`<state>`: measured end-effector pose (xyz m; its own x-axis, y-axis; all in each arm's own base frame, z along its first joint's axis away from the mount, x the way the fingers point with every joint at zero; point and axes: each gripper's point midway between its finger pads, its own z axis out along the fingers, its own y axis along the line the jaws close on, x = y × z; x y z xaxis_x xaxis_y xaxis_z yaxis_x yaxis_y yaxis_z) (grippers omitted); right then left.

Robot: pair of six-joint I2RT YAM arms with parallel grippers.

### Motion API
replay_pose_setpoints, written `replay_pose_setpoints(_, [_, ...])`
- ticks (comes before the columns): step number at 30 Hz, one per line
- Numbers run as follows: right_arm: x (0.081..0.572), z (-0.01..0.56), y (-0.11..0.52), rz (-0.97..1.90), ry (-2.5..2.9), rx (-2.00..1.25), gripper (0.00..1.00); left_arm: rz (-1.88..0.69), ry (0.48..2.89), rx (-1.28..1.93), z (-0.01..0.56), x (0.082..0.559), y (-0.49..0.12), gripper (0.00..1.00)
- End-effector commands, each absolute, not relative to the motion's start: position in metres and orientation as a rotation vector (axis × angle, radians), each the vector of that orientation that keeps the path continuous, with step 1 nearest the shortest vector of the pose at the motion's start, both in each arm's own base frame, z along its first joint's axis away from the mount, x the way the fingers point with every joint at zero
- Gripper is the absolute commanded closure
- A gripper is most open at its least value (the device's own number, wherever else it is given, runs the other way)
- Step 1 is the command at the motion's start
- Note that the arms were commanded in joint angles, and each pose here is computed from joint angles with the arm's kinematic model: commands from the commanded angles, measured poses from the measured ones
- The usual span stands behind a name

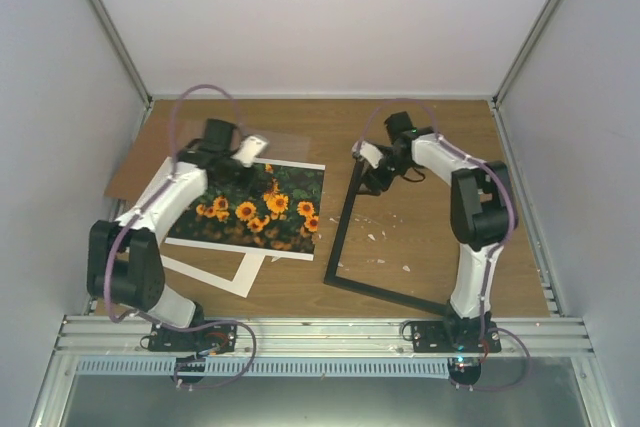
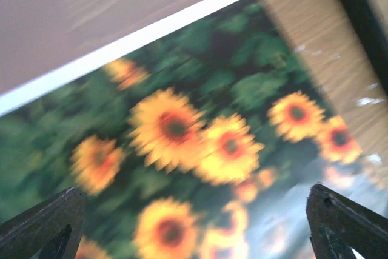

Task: Put the photo into the frame
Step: Adjust the photo frame at the center of the board.

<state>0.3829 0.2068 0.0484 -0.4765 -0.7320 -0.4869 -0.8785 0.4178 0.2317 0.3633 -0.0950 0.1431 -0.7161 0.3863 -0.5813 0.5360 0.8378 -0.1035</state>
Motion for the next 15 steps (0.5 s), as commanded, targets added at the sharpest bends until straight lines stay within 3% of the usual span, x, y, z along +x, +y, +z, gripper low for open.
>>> replay_pose_setpoints(1, [0.397,0.123,0.164,0.667,2.314,-1.122,0.35,-0.284,2.331,0.704,0.157,0.388,-0.187,0.01])
replay_pose_setpoints(7, [0.383,0.143,0.057,0.488,2.408,-0.808,0.29,-0.336,2.361,0.706,0.124,0.383,-0.295,0.01])
replay_pose_setpoints(15, [0.357,0.141,-0.009,0.41,2.505,-0.47,0.23,-0.238,2.458,0.612,0.079,0.401,-0.331,0.04])
